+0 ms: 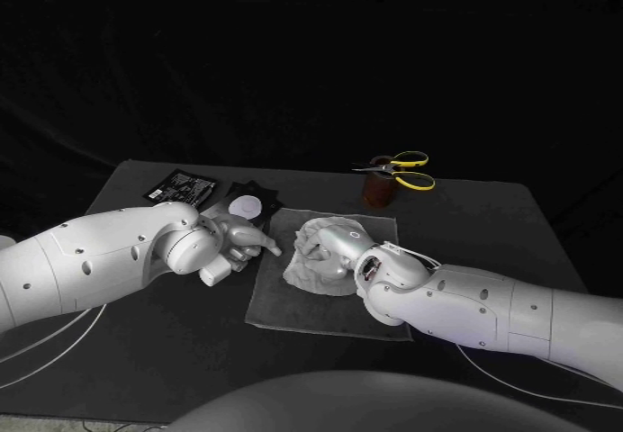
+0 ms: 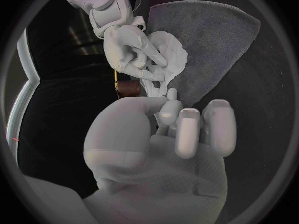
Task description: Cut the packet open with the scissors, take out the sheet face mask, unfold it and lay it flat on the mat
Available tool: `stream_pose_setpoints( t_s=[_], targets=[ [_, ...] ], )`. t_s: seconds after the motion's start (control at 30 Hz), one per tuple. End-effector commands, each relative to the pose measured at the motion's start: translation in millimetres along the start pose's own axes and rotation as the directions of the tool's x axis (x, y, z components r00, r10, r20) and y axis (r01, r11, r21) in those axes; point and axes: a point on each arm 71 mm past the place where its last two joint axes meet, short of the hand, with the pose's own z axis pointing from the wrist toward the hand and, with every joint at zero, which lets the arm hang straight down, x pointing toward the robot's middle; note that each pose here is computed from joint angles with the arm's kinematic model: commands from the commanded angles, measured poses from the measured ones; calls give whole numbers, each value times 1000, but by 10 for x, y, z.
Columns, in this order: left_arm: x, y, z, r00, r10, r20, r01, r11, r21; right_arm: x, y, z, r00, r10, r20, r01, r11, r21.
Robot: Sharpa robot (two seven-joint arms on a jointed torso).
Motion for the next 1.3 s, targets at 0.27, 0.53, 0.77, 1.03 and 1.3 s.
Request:
stream_pose_setpoints(
  t_s=[0.27, 0.53, 0.77, 1.03, 1.3],
  targets=[
    [87, -6, -15, 999, 13, -46, -13, 1000, -6, 16, 45, -29, 999, 5, 38, -5, 1000, -14],
    [125, -50, -7, 999, -13, -52, 14, 1000, 28, 22, 69, -37, 999, 13, 44, -12, 1000, -20],
    [153, -98, 33, 999, -30, -41, 31, 999, 45, 25, 94, -41, 999, 20, 48, -19, 999, -28],
    [199, -142, 83, 998, -40, -41, 42, 998, 46, 54, 89, -32, 1000, 17, 13, -17, 1000, -24],
    [188, -151, 101, 999, -44, -21, 45, 998, 44, 82, 99, -21, 1000, 14, -12, -15, 1000, -24]
  ],
)
